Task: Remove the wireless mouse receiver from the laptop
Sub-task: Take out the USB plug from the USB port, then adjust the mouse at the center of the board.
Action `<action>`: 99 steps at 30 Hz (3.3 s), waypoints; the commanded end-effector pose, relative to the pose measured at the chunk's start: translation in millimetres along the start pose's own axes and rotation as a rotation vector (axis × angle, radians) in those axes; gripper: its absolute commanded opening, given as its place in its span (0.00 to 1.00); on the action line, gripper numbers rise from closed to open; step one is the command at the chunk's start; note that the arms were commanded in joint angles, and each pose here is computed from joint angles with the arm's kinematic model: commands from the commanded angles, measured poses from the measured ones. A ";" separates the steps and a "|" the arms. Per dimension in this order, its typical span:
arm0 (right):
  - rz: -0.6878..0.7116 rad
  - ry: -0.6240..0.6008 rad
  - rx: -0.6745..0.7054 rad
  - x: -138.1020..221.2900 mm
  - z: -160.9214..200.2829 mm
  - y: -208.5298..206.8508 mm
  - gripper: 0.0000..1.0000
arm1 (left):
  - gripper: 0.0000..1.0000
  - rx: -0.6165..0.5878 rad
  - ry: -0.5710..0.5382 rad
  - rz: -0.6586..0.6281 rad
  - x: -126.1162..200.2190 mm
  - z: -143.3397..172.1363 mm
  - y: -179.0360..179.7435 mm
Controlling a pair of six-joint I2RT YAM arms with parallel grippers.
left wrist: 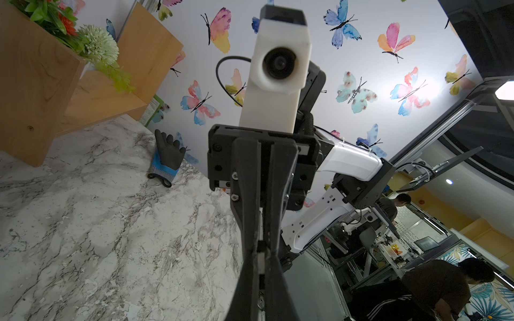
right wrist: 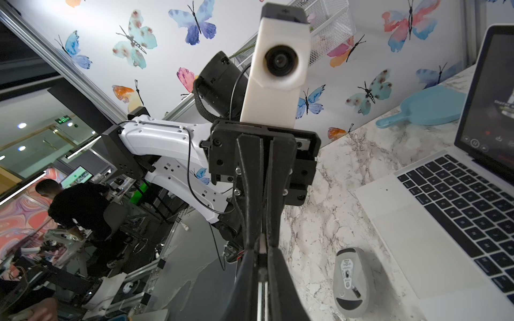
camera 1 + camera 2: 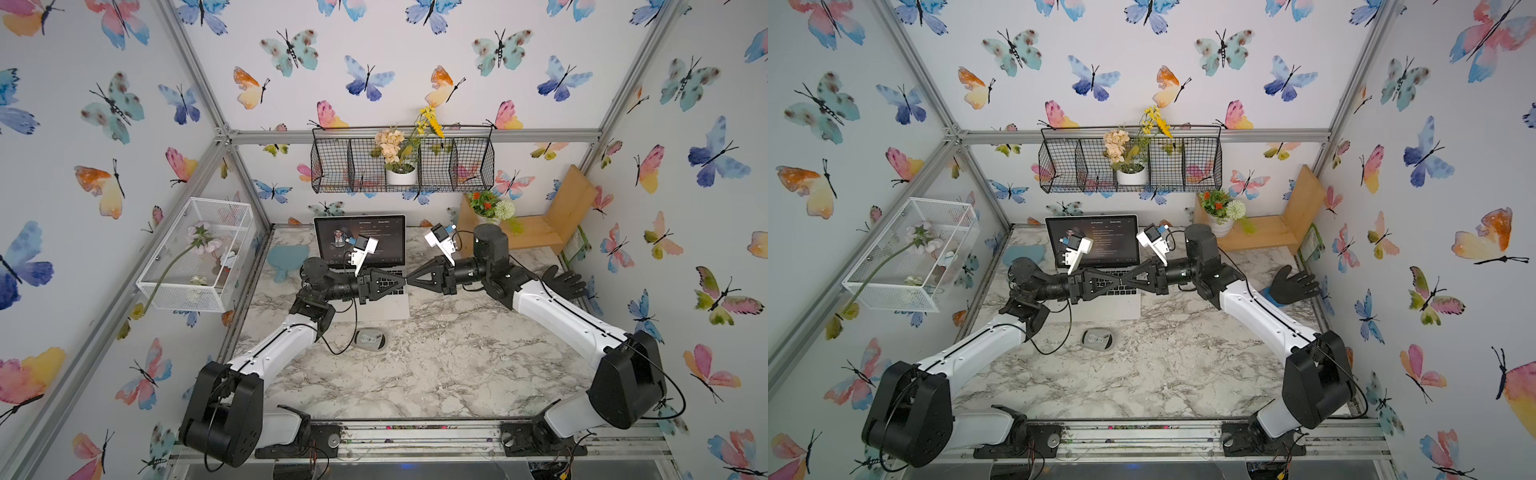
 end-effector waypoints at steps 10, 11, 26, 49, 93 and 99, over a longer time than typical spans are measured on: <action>-0.036 0.006 0.019 0.1 -4.5 2.7 0.02 | 0.00 -0.015 0.019 0.034 -0.3 2.1 -4.3; -0.034 0.005 0.020 0.0 -4.6 2.6 0.02 | 0.00 -0.013 0.020 0.034 -0.4 2.3 -3.9; -0.008 -0.003 0.034 1.3 -4.7 2.7 0.02 | 0.21 -0.007 0.010 0.018 -0.8 1.6 -0.8; 0.289 0.086 0.052 6.6 18.4 -28.3 0.02 | 0.59 0.207 -0.131 -0.455 95.2 50.9 42.7; 0.078 0.254 -0.452 -110.8 151.7 -158.6 0.02 | 0.76 0.691 0.010 -0.632 120.9 205.4 97.2; 0.089 0.256 -0.458 -110.3 156.5 -161.8 0.02 | 0.72 0.688 0.017 -0.634 121.3 208.8 96.9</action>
Point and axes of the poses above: each gripper's point midway between its finger pads, its own x axis back along the fingers, its own y axis along the line the jaws close on, z = x × y, the point moved 8 cm from there along x, back along the fingers, and after that the axes turned 9 degrees about -x, right-handed, at the moved point
